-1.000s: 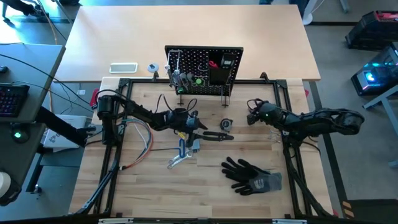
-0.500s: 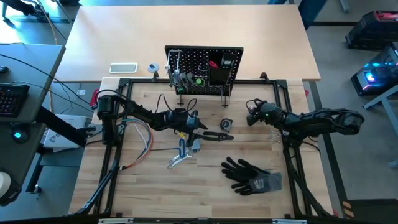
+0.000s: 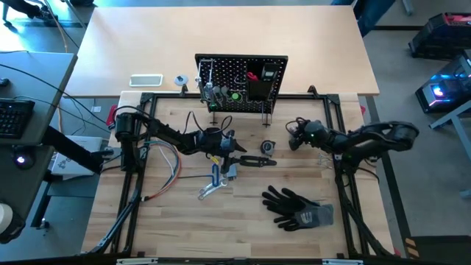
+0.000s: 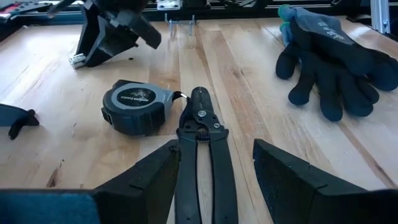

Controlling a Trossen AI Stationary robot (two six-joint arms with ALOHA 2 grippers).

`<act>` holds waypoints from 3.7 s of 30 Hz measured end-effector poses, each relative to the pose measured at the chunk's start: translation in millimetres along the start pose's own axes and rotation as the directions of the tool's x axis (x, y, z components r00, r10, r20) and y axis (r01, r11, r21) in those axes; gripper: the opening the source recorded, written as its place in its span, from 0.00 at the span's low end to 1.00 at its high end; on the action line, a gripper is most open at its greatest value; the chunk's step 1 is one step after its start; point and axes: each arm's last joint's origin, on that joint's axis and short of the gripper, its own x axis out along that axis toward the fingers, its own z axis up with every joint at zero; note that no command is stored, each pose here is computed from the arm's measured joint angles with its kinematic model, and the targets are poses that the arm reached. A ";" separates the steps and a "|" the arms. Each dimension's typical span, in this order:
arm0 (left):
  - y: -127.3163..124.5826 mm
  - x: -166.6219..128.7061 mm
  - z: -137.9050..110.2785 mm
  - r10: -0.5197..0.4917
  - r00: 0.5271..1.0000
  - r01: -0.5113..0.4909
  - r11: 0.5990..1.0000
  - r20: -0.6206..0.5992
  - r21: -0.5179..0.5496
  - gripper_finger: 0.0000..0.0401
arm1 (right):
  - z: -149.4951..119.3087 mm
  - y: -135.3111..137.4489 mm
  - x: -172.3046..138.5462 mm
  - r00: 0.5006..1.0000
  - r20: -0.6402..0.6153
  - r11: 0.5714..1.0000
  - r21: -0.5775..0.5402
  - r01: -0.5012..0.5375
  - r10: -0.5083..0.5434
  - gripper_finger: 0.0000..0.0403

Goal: Hang tools onto peg board
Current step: Put the socket into the black bin on the peg board

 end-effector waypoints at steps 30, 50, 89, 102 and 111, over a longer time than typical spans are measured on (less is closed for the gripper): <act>0.2 0.0 -2.6 0.011 1.000 -0.011 1.000 -0.028 -0.006 0.49 | 16.7 15.1 8.7 0.969 -0.031 0.954 0.186 -0.234 0.243 0.12; 0.2 0.0 -2.5 0.011 1.000 -0.011 1.000 -0.027 0.002 0.49 | 42.9 38.3 -30.5 0.836 0.141 0.812 0.198 -0.549 0.531 0.12; -26.8 5.0 0.2 -0.078 0.997 0.077 0.996 -0.023 -0.038 0.49 | 334.1 73.1 -251.1 0.576 0.629 0.853 -0.385 -0.353 0.522 0.12; -30.4 5.6 0.2 -0.088 0.996 0.087 0.996 -0.025 -0.035 0.49 | 427.8 51.9 -232.4 0.718 0.526 0.890 -0.268 -0.369 0.456 0.12; -32.7 5.9 0.0 -0.094 0.995 0.094 0.995 -0.029 -0.027 0.49 | 436.1 31.8 -183.7 0.788 0.342 0.859 -0.164 -0.486 0.511 0.12</act>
